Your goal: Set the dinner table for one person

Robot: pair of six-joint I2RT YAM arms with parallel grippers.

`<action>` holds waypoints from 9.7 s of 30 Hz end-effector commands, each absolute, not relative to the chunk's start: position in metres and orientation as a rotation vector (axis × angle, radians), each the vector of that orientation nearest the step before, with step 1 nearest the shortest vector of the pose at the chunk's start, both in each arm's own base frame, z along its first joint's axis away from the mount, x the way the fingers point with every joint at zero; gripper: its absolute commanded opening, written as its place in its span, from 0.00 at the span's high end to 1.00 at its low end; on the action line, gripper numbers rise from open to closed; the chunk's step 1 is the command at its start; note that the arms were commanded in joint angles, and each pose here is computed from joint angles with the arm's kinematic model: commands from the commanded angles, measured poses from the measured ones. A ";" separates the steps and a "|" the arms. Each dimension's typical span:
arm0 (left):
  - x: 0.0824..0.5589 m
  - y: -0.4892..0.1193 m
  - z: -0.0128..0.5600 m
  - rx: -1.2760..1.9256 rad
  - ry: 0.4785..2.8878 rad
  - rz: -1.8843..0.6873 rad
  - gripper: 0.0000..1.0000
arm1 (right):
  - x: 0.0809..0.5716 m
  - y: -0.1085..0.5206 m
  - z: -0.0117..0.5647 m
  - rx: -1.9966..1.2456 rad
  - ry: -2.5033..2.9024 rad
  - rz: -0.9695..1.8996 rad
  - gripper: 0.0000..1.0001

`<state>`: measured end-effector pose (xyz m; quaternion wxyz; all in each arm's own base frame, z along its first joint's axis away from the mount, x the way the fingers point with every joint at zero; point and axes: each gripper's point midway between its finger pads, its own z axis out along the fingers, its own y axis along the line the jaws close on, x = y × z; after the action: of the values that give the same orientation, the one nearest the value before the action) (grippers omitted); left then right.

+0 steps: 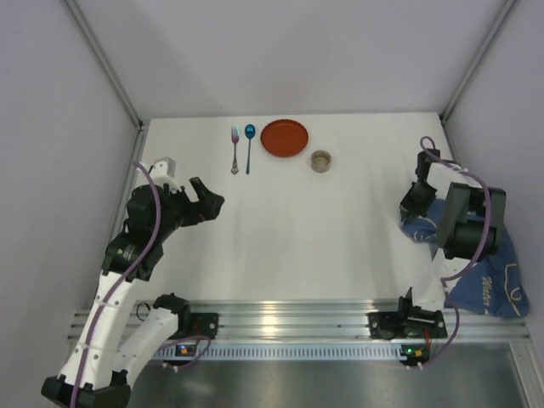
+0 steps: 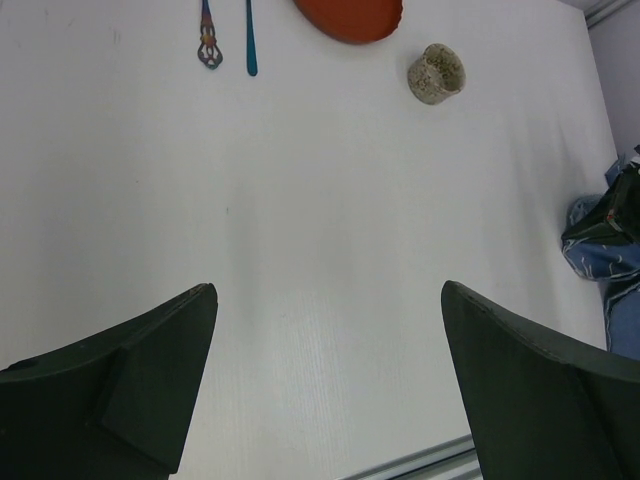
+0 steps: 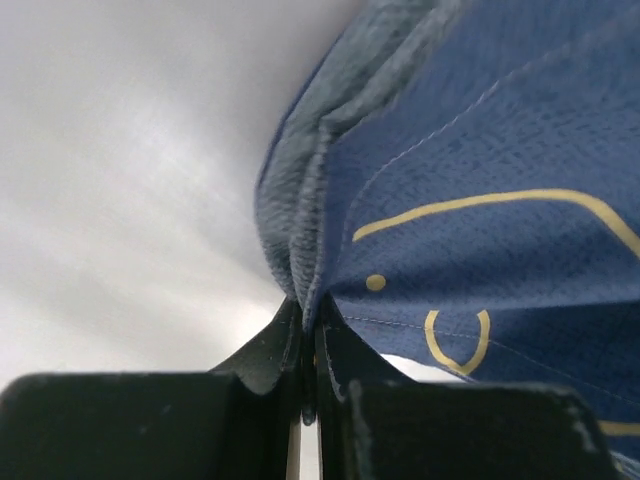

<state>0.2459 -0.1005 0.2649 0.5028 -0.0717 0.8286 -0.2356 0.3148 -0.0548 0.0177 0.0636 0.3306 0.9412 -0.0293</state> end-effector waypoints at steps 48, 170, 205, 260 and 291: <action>0.249 -0.210 0.193 0.059 2.267 -0.508 0.01 | 0.352 0.318 0.306 0.515 2.058 1.855 0.10; 0.371 -0.071 0.206 -0.290 2.473 0.095 0.08 | 0.529 0.173 0.069 0.491 2.654 0.316 1.00; 0.472 -0.112 0.131 -0.348 2.533 0.036 0.17 | 0.367 0.054 0.058 0.624 2.693 0.102 0.68; 0.611 -0.248 0.063 -0.570 2.369 -0.690 0.56 | 0.290 -0.003 0.122 0.726 2.653 0.188 0.28; 0.414 -0.230 0.221 0.096 2.360 -0.826 1.00 | 0.294 0.012 0.156 0.721 2.586 0.314 0.30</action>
<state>0.4766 -0.2186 0.2329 0.3427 -0.0419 0.8786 -0.3299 0.2858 0.0133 0.1269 0.1782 0.2565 0.9447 0.1001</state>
